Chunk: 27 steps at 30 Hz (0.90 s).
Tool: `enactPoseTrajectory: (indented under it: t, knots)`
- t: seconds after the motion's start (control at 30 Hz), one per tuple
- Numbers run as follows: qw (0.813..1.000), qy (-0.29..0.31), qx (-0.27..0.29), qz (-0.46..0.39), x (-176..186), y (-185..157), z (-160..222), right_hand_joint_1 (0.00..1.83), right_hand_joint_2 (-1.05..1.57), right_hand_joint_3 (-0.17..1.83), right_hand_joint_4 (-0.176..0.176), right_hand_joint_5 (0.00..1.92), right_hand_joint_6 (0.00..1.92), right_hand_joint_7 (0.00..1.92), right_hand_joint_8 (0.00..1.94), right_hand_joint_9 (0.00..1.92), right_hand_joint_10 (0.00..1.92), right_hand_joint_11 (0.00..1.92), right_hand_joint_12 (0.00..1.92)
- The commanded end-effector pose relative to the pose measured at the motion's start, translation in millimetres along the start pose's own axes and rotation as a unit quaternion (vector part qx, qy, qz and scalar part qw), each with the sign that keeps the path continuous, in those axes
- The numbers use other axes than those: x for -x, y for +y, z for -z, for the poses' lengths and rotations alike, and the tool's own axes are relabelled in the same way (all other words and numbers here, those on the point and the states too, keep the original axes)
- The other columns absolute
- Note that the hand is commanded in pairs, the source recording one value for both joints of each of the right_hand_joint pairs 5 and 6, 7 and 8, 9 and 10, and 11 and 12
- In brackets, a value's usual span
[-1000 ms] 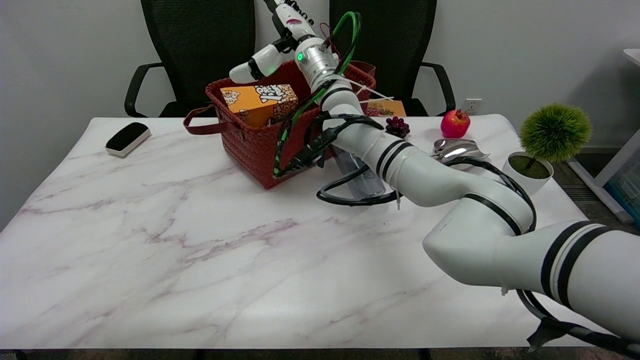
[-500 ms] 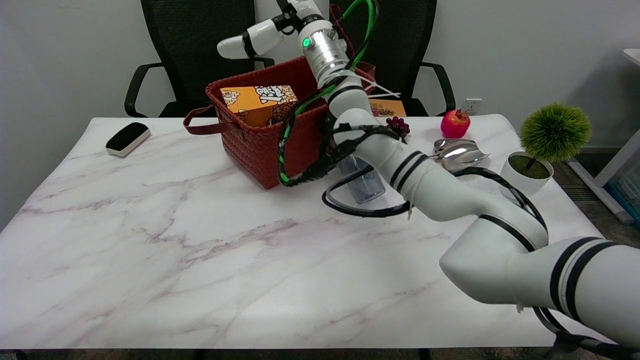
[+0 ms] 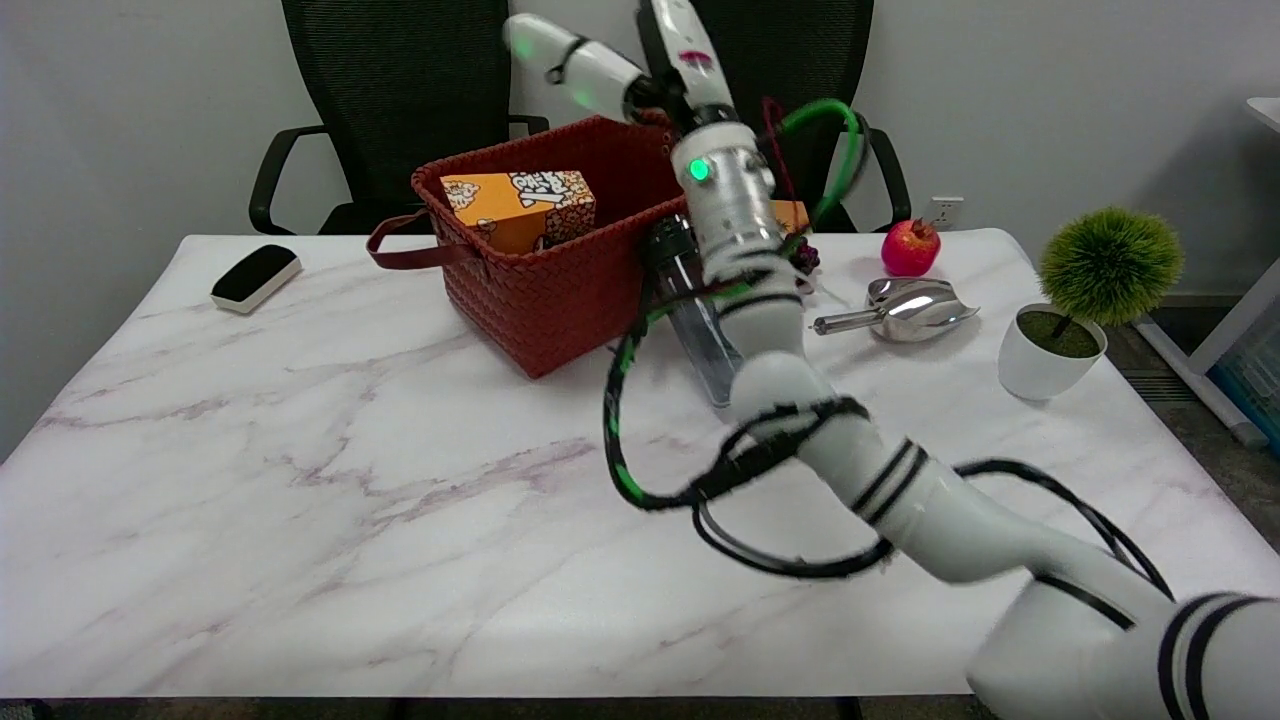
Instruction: Place the yellow tape into the brown storage basket.
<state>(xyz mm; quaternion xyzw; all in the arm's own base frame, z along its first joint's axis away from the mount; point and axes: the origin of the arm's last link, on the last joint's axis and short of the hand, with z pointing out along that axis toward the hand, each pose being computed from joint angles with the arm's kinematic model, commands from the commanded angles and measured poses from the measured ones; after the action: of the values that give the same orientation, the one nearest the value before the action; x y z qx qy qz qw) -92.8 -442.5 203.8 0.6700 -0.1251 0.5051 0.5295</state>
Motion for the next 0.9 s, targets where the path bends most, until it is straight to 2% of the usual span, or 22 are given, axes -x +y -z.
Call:
enactPoseTrajectory:
  t: [0.03,0.13,0.23,0.37,0.53,0.7,0.9]
  knots:
    - [0.989,0.081,0.097,-0.072,-59.2,25.9,134.0,0.48,1.39,-0.17,0.000,0.00,0.00,0.00,0.00,0.00,0.00,0.00,0.00]
    - [0.988,0.089,0.104,-0.072,-60.4,26.0,142.4,0.41,1.56,-0.17,0.000,0.00,0.00,0.00,0.00,0.00,0.00,0.00,0.00]
    - [0.988,0.089,0.109,-0.070,-60.2,25.6,148.9,0.41,1.57,-0.17,0.000,0.00,0.00,0.00,0.00,0.00,0.00,0.00,0.00]
    - [0.988,0.085,0.111,-0.069,-60.3,25.8,152.1,0.44,1.35,-0.17,0.000,0.00,0.00,0.00,0.00,0.00,0.00,0.00,0.00]
    - [0.988,0.081,0.110,-0.078,-58.5,23.0,152.3,0.47,1.20,-0.17,0.000,0.00,0.00,0.00,0.00,0.00,0.00,0.00,0.00]
    - [0.987,0.072,0.116,-0.086,-53.6,23.3,156.6,0.57,1.10,-0.17,0.000,0.00,0.00,0.00,0.00,0.00,0.00,0.00,0.00]
    - [0.987,0.070,0.122,-0.083,-53.5,27.4,159.9,0.59,1.07,-0.17,0.000,0.00,0.00,0.00,0.00,0.00,0.00,0.00,0.00]
